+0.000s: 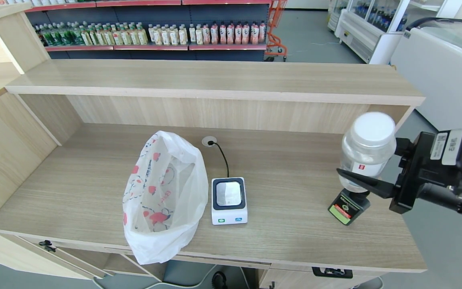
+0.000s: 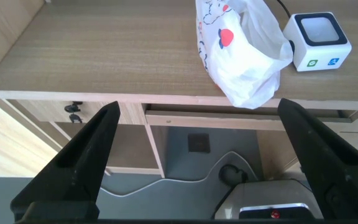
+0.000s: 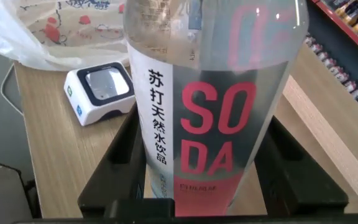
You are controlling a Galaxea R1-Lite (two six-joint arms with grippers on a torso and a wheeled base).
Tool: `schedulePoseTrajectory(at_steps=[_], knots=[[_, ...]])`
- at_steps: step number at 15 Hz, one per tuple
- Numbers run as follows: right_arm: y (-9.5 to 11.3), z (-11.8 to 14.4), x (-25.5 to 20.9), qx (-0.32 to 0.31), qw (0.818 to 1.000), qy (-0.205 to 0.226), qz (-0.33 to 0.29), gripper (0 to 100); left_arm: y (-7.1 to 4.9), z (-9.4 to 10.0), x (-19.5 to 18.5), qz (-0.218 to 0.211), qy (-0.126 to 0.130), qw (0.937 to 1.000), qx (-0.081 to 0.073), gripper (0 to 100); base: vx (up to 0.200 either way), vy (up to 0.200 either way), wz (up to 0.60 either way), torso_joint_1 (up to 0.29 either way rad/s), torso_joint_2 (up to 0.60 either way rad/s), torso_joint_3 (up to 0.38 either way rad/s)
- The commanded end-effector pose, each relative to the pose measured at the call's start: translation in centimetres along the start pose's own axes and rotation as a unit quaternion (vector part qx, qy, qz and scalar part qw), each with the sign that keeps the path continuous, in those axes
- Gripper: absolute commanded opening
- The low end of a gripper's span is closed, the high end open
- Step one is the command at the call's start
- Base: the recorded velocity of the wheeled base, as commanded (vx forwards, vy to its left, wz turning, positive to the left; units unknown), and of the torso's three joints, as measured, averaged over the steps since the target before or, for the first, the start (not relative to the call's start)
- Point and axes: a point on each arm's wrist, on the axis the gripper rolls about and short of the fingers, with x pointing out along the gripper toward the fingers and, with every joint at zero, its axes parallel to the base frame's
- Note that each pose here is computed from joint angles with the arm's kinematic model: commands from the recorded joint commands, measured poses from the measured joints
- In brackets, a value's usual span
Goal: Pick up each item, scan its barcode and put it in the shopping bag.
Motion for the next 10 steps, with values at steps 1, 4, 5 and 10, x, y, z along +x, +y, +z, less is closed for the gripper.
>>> schedulePoseTrajectory(at_steps=[1,4,5,10], knots=[[0.54,0.03,0.6,-0.003,1.0,-0.003,0.013,0,0.0,0.0,0.0,0.0,0.0,1.0,0.0,100,0.0,0.0,0.0,0.0,0.0,0.0],[0.66,0.06,0.45,-0.011,1.0,0.001,0.009,0,0.0,0.0,0.0,0.0,0.0,1.0,0.0,100,0.0,0.0,0.0,0.0,0.0,0.0],[0.69,0.12,0.34,-0.015,1.0,0.0,0.009,0,0.0,0.0,0.0,0.0,0.0,1.0,0.0,100,0.0,0.0,0.0,0.0,0.0,0.0],[1.05,0.29,0.38,-0.037,0.999,-0.006,0.015,0,0.0,0.0,0.0,0.001,0.0,1.0,0.0,100,0.0,0.04,0.0,0.001,0.0,0.0]])
